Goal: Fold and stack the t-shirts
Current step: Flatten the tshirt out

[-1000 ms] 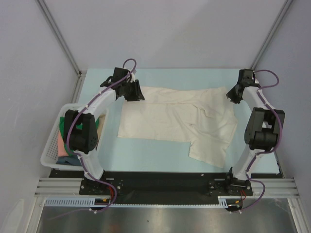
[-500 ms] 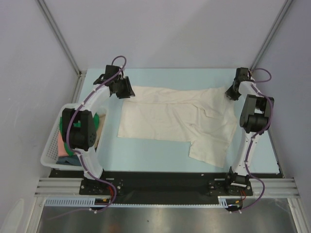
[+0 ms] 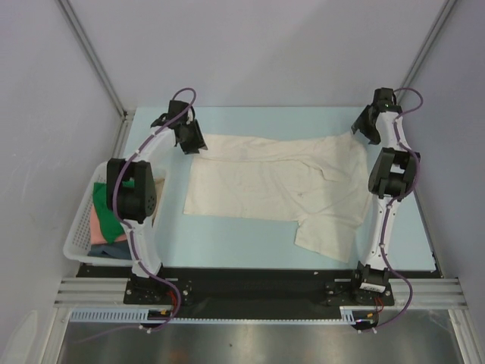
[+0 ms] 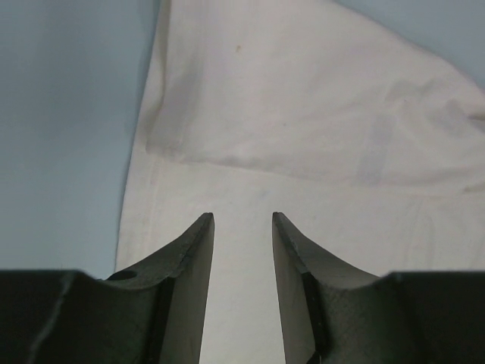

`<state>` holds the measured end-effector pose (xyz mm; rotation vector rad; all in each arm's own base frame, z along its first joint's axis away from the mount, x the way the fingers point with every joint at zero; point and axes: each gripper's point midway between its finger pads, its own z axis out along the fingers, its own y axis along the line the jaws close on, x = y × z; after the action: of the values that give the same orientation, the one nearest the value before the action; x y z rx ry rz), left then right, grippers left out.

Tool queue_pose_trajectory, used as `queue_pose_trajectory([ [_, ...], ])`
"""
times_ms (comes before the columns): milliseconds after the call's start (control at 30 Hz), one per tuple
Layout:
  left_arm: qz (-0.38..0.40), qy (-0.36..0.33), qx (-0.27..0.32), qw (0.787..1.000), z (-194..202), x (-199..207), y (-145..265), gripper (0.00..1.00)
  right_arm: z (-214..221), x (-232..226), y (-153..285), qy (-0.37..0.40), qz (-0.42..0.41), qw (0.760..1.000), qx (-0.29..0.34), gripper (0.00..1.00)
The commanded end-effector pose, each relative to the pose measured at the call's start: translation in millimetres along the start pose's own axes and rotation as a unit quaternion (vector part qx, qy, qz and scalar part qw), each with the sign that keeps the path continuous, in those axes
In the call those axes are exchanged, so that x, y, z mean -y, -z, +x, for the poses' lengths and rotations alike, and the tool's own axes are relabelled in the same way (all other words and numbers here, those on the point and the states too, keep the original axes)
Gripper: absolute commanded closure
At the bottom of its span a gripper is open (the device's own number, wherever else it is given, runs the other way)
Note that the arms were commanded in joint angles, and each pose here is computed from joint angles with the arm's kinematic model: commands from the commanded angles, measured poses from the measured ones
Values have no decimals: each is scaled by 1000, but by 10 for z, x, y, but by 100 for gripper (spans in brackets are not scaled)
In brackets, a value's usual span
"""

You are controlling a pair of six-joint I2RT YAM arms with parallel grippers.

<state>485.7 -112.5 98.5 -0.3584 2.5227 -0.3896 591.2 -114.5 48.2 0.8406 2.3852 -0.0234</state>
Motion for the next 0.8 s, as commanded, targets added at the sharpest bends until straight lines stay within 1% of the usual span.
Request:
queue_pose_trajectory([
  [0,-16,47,15,999,-170,-95,-73,58,-403,-171,932,-10,-45,998,45,26],
  [33,-5,64,12,998,-163,-63,-94,58,-363,-175,998,-11,-49,998,40,26],
  [67,-6,75,12,997,-160,-77,-113,60,-235,-164,1028,-11,-55,998,22,26],
  [133,-1,105,22,994,-185,-76,-121,62,-192,-199,1279,-35,-78,996,18,26],
  [167,6,116,34,993,-230,-56,-127,62,77,-182,1228,-43,-89,995,-20,26],
  [200,7,140,33,990,-163,-66,-119,62,109,-231,1274,-61,-103,993,-21,26],
  [233,9,153,36,988,-153,-71,-121,61,104,-323,1483,-68,-135,988,-18,26],
  [267,15,164,45,985,-169,-59,-128,54,342,-260,1413,-77,-129,988,-44,26],
  [300,10,191,38,981,-69,-107,-165,50,330,-340,1485,-83,-149,985,-35,26],
  [333,14,202,39,978,-55,-103,-162,48,390,-413,1597,-88,-170,981,-44,26],
  [367,18,214,42,976,-55,-118,-193,48,452,-429,1628,-91,-172,980,-51,26],
  [433,15,251,28,968,57,-178,-259,49,634,-476,1643,-91,-185,976,-72,25],
  [500,18,268,32,963,73,-210,-298,51,709,-487,1700,-86,-186,976,-76,25],
  [633,14,270,48,961,-3,-244,-325,59,941,-438,1733,-70,-181,976,-94,26],
  [767,15,272,57,961,-55,-270,-326,59,990,-361,1767,-63,-176,978,-93,25],
])
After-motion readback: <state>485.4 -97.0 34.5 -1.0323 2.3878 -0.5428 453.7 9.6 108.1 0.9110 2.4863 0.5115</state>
